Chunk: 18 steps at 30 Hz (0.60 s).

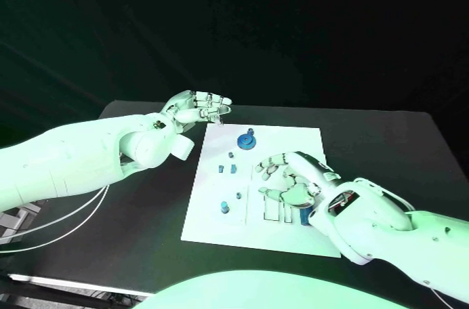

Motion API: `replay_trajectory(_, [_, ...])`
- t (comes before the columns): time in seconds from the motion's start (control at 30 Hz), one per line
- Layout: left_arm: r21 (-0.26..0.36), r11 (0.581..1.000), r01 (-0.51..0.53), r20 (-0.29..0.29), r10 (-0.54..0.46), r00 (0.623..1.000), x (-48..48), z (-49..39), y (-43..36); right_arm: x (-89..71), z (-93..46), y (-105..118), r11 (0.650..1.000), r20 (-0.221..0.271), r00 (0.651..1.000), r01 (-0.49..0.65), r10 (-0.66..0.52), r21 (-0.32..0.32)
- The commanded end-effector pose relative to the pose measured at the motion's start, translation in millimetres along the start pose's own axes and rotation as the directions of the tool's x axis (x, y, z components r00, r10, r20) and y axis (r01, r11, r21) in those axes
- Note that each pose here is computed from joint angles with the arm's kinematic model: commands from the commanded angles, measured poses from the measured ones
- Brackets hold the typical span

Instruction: Assemble the parts on the task board

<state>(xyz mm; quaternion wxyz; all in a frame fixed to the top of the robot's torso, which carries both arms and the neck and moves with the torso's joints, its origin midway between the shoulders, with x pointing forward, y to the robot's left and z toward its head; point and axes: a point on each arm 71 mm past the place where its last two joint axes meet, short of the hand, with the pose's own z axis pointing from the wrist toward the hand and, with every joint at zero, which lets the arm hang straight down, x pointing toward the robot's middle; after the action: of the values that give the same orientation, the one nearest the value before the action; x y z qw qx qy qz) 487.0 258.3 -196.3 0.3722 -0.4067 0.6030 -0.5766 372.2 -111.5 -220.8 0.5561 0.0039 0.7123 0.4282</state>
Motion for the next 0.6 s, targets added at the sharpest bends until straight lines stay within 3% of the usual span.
replay_trajectory(0.03, [0.008, 1.0, -0.002, -0.017, 0.002, 1.0, 0.5, 0.1, -0.6, -10.8, -9.7, -6, 0.974, -0.04, 0.975, -0.215, 0.218, 0.066])
replay_trajectory(0.2, [0.007, 1.0, -0.002, -0.017, 0.002, 1.0, 0.7, 0.7, 0.2, -35.4, -24.9, -21, 0.956, -0.024, 0.964, -0.261, 0.266, 0.135])
replay_trajectory(0.4, [0.011, 1.0, 0.0, -0.018, 0.0, 1.0, 2.0, 1.2, 0.3, -58.1, -41.2, -58, 0.934, 0.0, 0.974, -0.218, 0.227, 0.283])
replay_trajectory(0.6, [0.013, 1.0, 0.002, -0.015, -0.002, 1.0, 1.9, 0.7, 0.2, -63.4, -60.5, -85, 0.889, -0.071, 0.987, -0.097, 0.143, 0.447])
